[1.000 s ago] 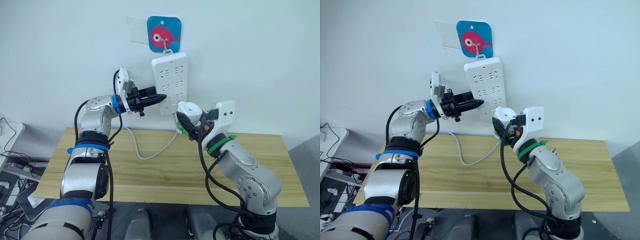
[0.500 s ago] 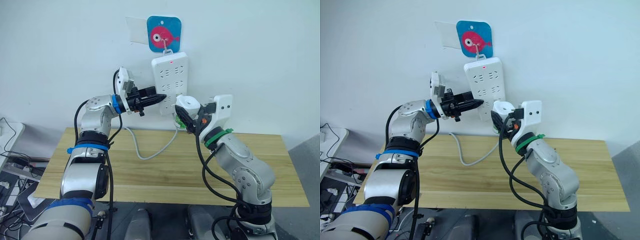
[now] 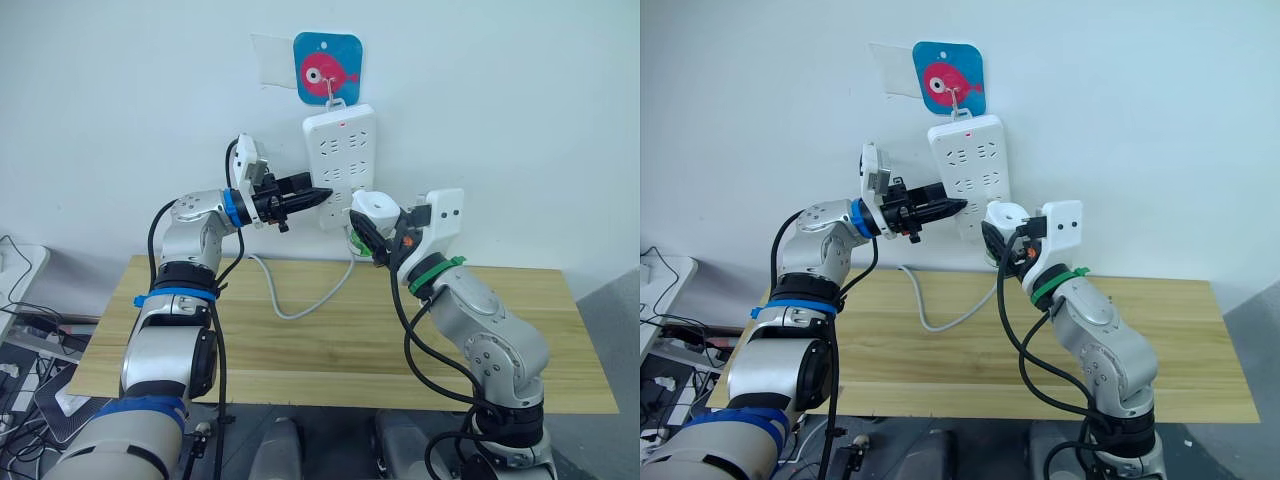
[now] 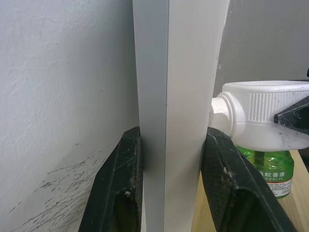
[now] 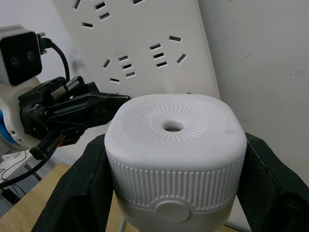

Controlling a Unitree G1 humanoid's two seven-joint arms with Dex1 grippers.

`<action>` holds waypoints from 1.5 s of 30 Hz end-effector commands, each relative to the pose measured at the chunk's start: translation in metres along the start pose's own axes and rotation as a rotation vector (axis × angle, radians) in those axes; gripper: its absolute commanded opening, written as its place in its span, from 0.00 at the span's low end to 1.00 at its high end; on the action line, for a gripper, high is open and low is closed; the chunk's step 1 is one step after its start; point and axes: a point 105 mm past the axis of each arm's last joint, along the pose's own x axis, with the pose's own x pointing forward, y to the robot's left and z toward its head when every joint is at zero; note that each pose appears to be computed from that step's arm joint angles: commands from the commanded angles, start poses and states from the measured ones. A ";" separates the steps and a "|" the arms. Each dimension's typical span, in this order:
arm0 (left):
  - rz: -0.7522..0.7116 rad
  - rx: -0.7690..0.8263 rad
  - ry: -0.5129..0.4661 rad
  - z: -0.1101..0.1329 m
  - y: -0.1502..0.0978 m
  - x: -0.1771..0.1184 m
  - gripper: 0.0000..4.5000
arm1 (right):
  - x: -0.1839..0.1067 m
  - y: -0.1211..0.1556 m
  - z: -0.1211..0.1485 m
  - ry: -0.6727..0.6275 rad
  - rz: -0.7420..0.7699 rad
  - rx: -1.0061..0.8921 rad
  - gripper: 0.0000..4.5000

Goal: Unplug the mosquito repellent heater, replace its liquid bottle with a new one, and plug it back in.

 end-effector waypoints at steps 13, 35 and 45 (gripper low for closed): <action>-0.016 0.020 0.007 0.004 -0.001 0.003 0.28 | 0.003 0.001 0.006 -0.034 0.008 -0.044 0.66; -0.061 -0.021 -0.008 0.005 -0.007 0.009 0.28 | 0.021 0.002 0.006 -0.084 -0.028 -0.081 0.66; -0.088 -0.057 -0.026 0.007 -0.012 0.008 0.28 | 0.032 -0.001 0.001 -0.083 -0.031 -0.078 0.66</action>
